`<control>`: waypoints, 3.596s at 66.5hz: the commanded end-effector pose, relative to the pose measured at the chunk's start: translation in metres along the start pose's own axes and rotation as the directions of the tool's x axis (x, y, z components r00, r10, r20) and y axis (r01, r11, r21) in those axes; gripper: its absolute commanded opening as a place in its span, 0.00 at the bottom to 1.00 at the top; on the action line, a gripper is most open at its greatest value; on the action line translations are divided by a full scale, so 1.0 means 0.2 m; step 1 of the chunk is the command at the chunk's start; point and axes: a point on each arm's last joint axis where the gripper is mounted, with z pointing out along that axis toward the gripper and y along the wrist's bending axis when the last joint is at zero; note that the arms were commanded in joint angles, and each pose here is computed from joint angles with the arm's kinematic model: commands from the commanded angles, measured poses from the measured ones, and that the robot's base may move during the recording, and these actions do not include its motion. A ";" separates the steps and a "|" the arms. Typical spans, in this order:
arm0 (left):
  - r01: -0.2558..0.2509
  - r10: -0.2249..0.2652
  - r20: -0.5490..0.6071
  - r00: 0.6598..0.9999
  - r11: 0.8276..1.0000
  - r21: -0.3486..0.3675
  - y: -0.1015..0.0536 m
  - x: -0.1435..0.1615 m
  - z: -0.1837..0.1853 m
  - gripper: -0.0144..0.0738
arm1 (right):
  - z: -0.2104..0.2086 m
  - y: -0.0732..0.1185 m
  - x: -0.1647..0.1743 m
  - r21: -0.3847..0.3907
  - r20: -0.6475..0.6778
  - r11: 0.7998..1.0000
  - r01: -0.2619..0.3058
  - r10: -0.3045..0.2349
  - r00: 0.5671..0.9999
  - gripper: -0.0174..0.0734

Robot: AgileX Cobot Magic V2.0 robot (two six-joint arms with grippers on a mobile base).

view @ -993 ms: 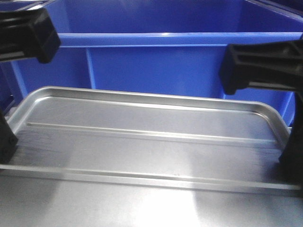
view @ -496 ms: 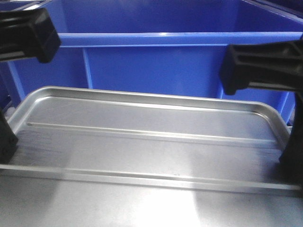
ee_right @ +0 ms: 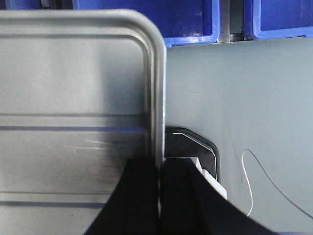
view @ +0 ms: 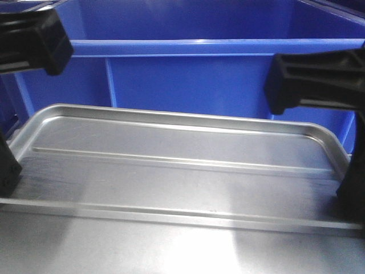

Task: Grab silver tray and place in blue box
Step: 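Carry the tray with both grippers up over the blue bin, then lower the tray into the blue bin and open both grippers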

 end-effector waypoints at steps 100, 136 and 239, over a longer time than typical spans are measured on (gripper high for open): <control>-0.101 -0.010 0.538 0.843 0.979 0.178 0.00 -1.16 -0.19 0.15 | -0.28 0.24 -1.27 -0.185 0.454 0.963 0.198 -0.095 0.886 0.26; -0.119 0.037 0.532 0.846 0.985 0.121 0.01 -1.17 -0.13 0.15 | -0.23 0.24 -1.28 -0.171 0.427 0.967 0.191 -0.102 0.899 0.26; -0.069 0.048 0.530 0.846 0.997 0.020 0.12 -1.21 -0.12 0.52 | -0.23 0.16 -1.31 -0.123 0.417 0.980 0.154 -0.090 0.905 0.52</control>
